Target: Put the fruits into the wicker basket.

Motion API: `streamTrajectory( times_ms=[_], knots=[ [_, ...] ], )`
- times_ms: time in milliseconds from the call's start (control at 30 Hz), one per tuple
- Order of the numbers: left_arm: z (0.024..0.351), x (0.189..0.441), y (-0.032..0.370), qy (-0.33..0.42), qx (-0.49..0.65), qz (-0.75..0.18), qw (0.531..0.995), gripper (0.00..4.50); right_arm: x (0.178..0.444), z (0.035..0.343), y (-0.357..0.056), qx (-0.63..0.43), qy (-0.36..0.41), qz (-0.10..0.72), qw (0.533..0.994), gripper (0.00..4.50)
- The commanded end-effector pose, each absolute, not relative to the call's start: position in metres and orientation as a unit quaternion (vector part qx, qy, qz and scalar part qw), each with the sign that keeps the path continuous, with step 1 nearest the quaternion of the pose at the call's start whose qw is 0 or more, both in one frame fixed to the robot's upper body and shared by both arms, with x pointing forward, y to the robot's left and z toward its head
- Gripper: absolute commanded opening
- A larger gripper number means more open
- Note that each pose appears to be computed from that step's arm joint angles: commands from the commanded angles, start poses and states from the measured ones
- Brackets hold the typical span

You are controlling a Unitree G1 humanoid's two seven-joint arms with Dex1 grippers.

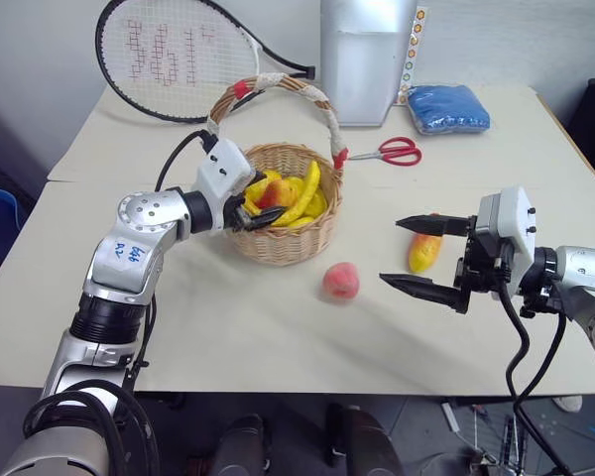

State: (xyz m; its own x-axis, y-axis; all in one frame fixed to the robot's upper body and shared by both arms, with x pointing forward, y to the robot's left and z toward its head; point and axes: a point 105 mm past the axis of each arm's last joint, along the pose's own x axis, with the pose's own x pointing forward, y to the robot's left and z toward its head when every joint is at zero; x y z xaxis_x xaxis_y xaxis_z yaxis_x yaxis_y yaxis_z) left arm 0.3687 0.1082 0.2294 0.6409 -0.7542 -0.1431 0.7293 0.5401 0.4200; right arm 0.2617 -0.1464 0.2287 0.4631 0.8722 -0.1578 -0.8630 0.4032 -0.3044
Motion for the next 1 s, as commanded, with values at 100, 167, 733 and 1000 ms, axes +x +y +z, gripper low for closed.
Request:
streamTrajectory(
  times_ms=[100, 167, 733, 1000],
  knots=[
    [0.258, 0.344, 0.118, -0.081, 0.229, -0.451, 0.859, 4.47, 0.256, 0.227, -0.151, -0.19, -0.014, 0.505, 0.842, 4.5],
    [0.26, 0.337, 0.127, -0.074, 0.235, -0.451, 0.858, 4.47, 0.256, 0.224, -0.155, -0.188, -0.006, 0.5, 0.846, 4.5],
    [0.264, 0.234, 0.201, 0.04, 0.198, -0.537, 0.819, 4.47, 0.276, 0.179, -0.155, -0.138, 0.053, 0.499, 0.854, 4.5],
    [0.259, 0.233, 0.181, 0.036, 0.206, -0.549, 0.809, 4.47, 0.318, 0.148, -0.102, -0.144, 0.052, 0.521, 0.84, 4.5]
  ],
)
